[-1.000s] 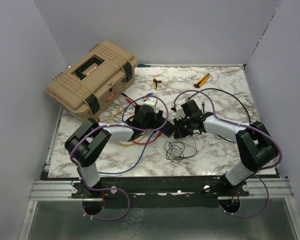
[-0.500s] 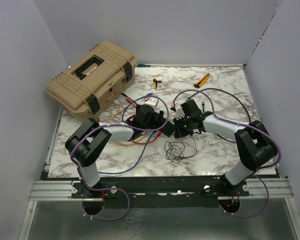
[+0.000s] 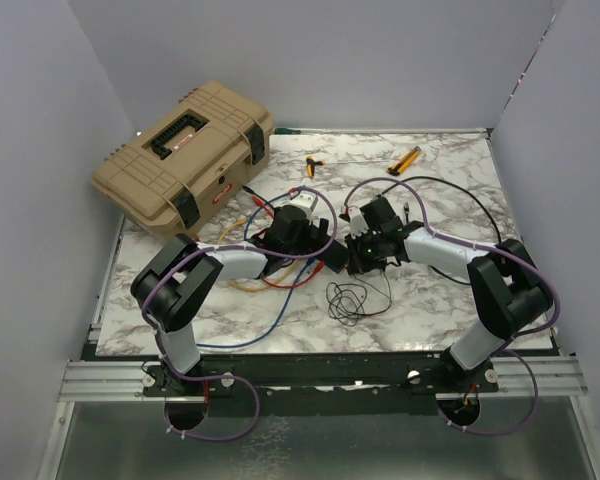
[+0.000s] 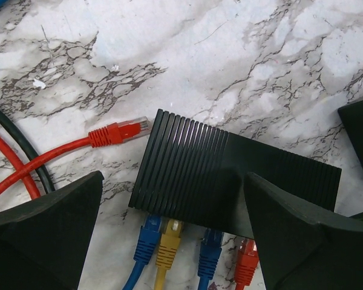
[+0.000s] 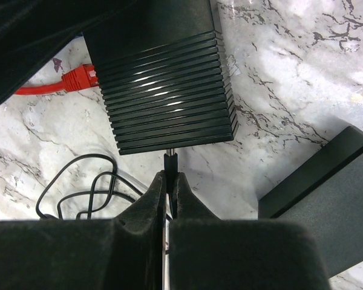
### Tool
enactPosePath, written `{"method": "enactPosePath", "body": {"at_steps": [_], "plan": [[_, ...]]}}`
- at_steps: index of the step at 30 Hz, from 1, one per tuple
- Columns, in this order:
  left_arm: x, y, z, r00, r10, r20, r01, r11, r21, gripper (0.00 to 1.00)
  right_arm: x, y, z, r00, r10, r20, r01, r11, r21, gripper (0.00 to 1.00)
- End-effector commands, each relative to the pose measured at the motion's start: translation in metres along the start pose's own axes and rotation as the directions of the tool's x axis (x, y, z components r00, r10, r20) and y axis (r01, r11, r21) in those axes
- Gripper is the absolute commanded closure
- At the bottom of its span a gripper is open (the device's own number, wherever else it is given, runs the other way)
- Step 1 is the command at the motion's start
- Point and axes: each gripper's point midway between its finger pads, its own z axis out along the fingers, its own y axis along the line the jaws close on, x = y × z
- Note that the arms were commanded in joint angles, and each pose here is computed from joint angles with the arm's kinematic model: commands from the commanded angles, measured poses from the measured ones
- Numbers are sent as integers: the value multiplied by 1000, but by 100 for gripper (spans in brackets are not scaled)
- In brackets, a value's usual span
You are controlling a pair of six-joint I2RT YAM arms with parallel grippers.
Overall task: Insert the plug into the switch port
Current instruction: Insert the connector into the switch port.
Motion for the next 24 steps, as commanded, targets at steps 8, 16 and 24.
{"method": "enactPosePath", "body": {"at_steps": [8, 16, 24], "plan": [[1, -3, 11, 999, 20, -28, -18, 998, 62, 2, -15, 9, 3, 999, -34, 31, 35, 999, -38, 99], [7, 0, 13, 990, 123, -62, -114, 984, 139, 2, -17, 20, 9, 993, -109, 47, 112, 992, -65, 99], [4, 12, 13, 989, 127, -72, -113, 978, 178, 3, -23, 32, 7, 985, -140, 98, 149, 984, -95, 99]]}}
